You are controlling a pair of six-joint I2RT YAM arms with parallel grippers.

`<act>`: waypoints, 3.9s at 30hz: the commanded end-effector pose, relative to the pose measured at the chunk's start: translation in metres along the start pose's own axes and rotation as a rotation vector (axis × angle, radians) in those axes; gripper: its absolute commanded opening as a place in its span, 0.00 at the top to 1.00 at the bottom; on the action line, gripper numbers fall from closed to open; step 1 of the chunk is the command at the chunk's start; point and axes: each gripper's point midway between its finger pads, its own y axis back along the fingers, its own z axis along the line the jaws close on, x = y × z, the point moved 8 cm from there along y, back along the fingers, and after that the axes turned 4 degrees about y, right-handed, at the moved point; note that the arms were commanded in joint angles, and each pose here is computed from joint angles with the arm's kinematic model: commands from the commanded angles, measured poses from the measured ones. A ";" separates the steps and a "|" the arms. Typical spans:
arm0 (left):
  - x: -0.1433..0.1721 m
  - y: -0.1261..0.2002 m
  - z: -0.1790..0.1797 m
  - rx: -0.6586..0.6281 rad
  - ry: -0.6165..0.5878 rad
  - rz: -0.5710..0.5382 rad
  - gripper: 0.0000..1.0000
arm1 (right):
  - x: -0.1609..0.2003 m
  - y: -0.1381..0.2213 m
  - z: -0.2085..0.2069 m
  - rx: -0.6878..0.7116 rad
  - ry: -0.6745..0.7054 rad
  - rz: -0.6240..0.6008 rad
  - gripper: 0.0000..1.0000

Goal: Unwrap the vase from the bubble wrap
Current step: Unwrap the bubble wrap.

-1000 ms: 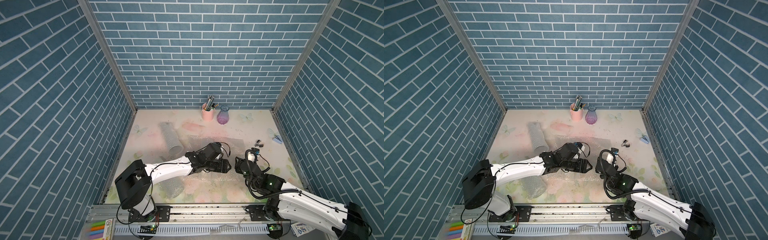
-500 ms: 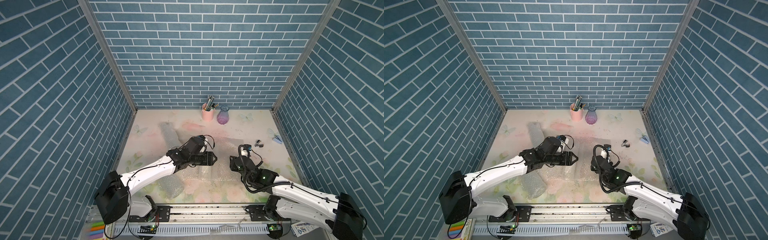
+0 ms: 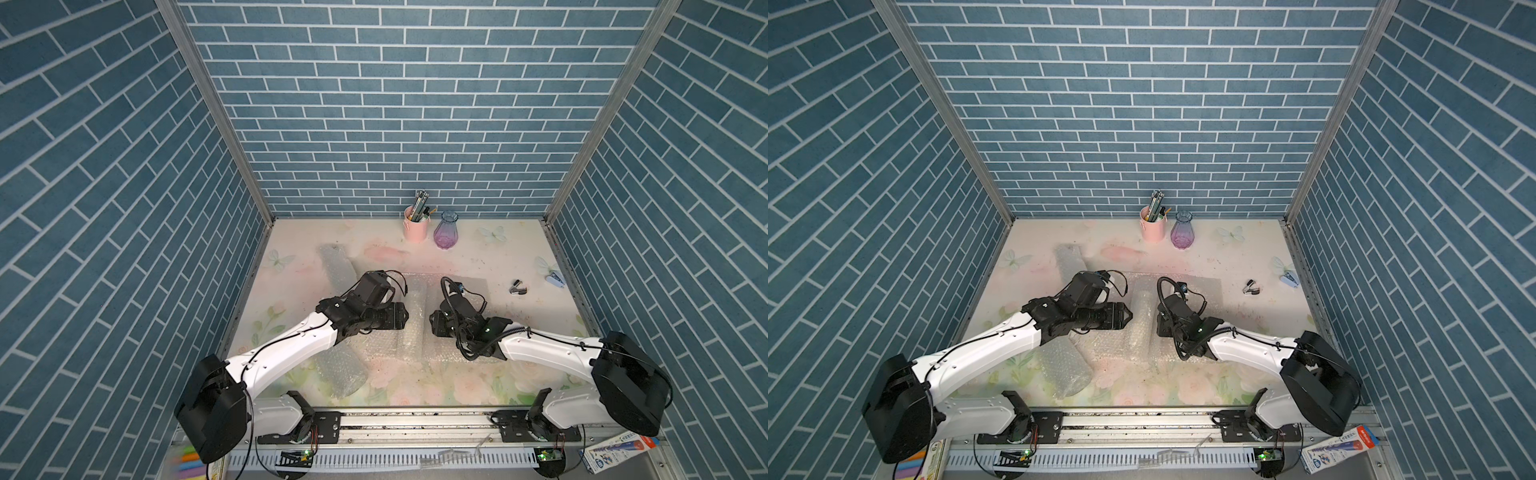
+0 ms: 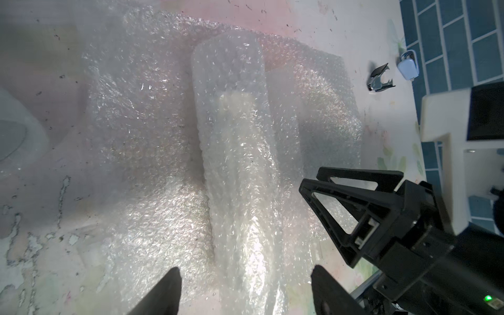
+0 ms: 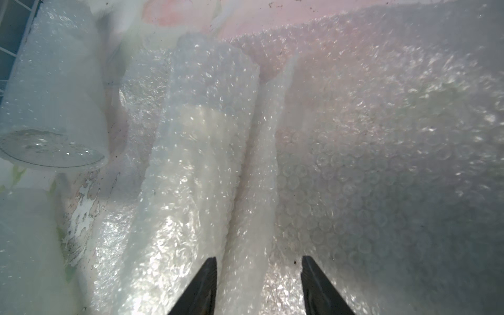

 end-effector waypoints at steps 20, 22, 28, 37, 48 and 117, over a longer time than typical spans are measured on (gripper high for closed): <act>-0.007 -0.055 -0.004 0.015 -0.019 0.091 0.11 | -0.001 -0.034 0.006 -0.104 -0.112 0.033 0.68; -0.007 -0.060 -0.004 0.019 -0.021 0.099 0.07 | -0.001 -0.033 0.006 -0.107 -0.111 0.029 0.71; -0.010 -0.075 -0.006 0.005 -0.047 0.128 0.04 | 0.000 -0.033 0.005 -0.112 -0.113 0.027 0.77; -0.010 -0.095 -0.003 -0.032 -0.067 0.158 0.18 | -0.001 -0.033 0.007 -0.123 -0.122 0.022 0.83; -0.015 -0.097 -0.009 -0.032 -0.091 0.136 0.45 | -0.003 -0.031 0.008 -0.130 -0.124 0.017 0.84; 0.001 -0.141 -0.096 0.048 -0.035 0.155 0.53 | 0.005 0.011 -0.064 0.000 -0.098 0.122 0.98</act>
